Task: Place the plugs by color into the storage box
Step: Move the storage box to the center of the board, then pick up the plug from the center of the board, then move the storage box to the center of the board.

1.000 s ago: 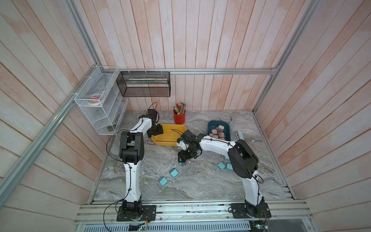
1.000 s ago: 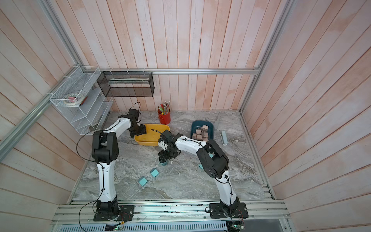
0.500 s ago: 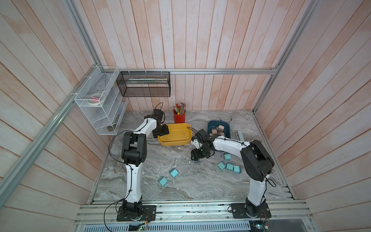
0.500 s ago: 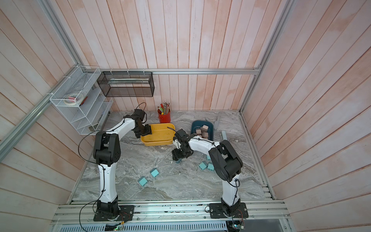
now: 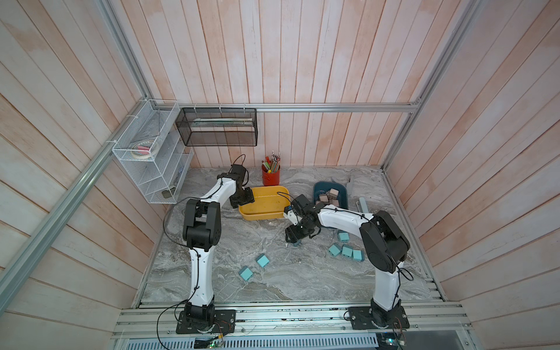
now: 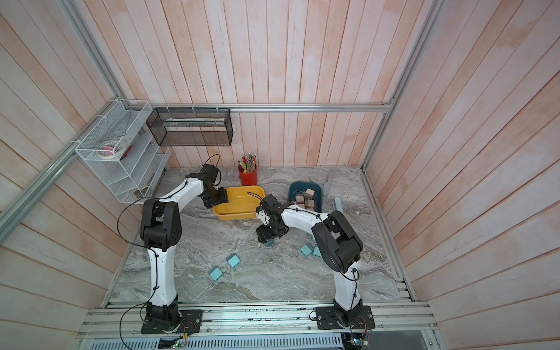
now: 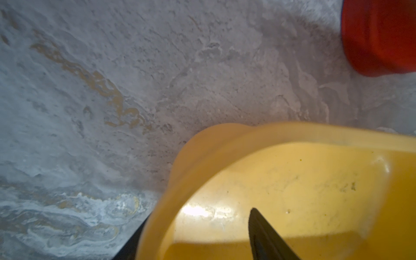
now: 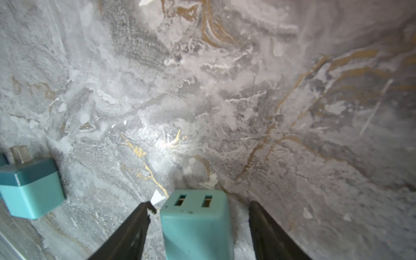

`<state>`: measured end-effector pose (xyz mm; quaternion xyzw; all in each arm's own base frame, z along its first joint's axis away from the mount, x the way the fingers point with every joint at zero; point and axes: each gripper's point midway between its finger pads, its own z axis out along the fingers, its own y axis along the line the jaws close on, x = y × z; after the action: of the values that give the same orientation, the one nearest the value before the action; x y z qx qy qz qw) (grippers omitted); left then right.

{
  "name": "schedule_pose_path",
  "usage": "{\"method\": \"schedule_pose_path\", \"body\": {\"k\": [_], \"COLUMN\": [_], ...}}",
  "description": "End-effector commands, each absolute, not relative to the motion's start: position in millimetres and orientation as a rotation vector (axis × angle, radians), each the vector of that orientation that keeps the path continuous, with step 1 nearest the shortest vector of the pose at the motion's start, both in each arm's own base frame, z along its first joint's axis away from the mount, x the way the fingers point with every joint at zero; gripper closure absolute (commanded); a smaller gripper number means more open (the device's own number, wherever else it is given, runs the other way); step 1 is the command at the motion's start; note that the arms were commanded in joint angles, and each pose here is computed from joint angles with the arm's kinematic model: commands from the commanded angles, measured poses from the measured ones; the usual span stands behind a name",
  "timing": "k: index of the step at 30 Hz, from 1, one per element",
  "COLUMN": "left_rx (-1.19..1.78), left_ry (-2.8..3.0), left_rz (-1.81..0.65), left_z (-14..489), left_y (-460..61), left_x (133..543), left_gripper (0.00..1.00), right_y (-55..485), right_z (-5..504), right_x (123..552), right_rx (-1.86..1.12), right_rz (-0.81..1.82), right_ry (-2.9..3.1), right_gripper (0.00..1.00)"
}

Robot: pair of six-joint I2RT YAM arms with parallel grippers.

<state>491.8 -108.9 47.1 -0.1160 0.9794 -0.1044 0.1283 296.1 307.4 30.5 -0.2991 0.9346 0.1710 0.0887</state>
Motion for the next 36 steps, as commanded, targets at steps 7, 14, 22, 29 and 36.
{"method": "schedule_pose_path", "body": {"k": [7,14,22,29,36], "left_rx": [-0.301,-0.222,-0.206,-0.176,-0.125], "left_ry": [2.864,2.914,2.942,2.967,2.988], "left_rz": [-0.265,-0.22,-0.226,-0.221,-0.222], "left_z": [50.6,48.3,44.9,44.4,45.9], "left_y": [-104.9,-114.7,-121.9,-124.0,-133.9], "left_x": [483.2,464.2,428.8,398.6,370.5], "left_gripper": [0.42,0.6,0.6,0.65,0.65], "right_y": [301.5,291.3,286.5,296.2,334.2], "right_z": [3.2,22.9,103.4,143.0,136.1], "right_x": [269.0,269.6,302.0,363.9,413.5], "right_rx": [-0.97,-0.918,-0.773,-0.752,-0.826], "right_rz": [0.405,0.366,0.365,0.346,0.384], "right_ry": [2.855,2.854,2.752,2.683,2.657], "right_gripper": [0.53,0.66,0.67,0.67,0.67]}}
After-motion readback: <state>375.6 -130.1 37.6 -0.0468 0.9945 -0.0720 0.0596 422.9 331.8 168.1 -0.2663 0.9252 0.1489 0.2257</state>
